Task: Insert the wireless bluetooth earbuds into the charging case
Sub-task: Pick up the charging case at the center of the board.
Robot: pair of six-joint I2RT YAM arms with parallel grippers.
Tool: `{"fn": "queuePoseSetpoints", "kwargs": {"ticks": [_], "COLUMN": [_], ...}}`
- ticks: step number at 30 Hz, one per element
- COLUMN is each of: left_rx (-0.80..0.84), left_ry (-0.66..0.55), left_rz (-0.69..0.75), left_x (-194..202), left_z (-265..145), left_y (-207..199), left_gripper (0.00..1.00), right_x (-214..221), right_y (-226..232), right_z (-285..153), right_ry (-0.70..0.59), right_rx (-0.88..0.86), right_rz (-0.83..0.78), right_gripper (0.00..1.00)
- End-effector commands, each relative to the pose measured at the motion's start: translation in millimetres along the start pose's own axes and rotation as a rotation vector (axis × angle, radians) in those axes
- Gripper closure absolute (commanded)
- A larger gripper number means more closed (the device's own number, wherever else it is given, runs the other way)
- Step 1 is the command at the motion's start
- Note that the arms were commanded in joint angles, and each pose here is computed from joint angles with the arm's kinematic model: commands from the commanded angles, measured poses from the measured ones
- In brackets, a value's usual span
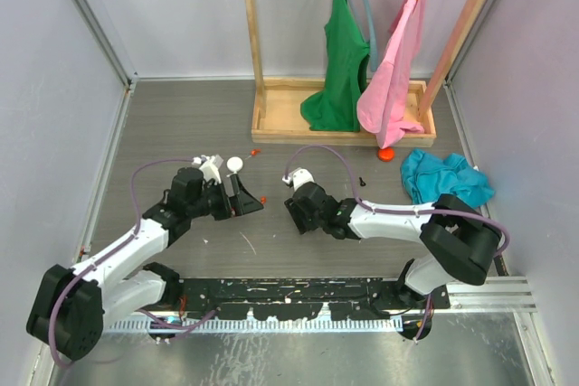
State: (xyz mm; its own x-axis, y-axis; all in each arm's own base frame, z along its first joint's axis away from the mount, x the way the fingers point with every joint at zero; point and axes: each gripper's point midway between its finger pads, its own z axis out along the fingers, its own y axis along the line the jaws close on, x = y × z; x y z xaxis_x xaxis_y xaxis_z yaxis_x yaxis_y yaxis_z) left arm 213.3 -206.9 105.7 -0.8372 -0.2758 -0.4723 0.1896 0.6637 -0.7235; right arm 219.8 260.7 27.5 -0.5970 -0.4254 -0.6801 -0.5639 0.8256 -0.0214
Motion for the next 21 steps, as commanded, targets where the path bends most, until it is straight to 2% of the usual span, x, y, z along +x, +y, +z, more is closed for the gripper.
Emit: {"fn": "queuePoseSetpoints", "kwargs": {"ticks": [1, 6, 21], "left_rx": [0.138, 0.161, 0.302], "left_ry": [-0.017, 0.006, 0.051], "left_rz": [0.032, 0.010, -0.012], "left_x": [-20, -20, -26], "left_z": [4, 8, 6], "left_y": [-37, -41, -75], "left_gripper": [0.11, 0.20, 0.36], "right_x": [-8, -29, -96], "right_y": [6, 16, 53], "right_z": [-5, -19, -64], "right_ry": [-0.038, -0.132, -0.509], "right_rx": [-0.036, -0.102, -0.284], "right_rz": [-0.009, -0.022, -0.167], "right_gripper": [0.54, 0.54, 0.56]}}
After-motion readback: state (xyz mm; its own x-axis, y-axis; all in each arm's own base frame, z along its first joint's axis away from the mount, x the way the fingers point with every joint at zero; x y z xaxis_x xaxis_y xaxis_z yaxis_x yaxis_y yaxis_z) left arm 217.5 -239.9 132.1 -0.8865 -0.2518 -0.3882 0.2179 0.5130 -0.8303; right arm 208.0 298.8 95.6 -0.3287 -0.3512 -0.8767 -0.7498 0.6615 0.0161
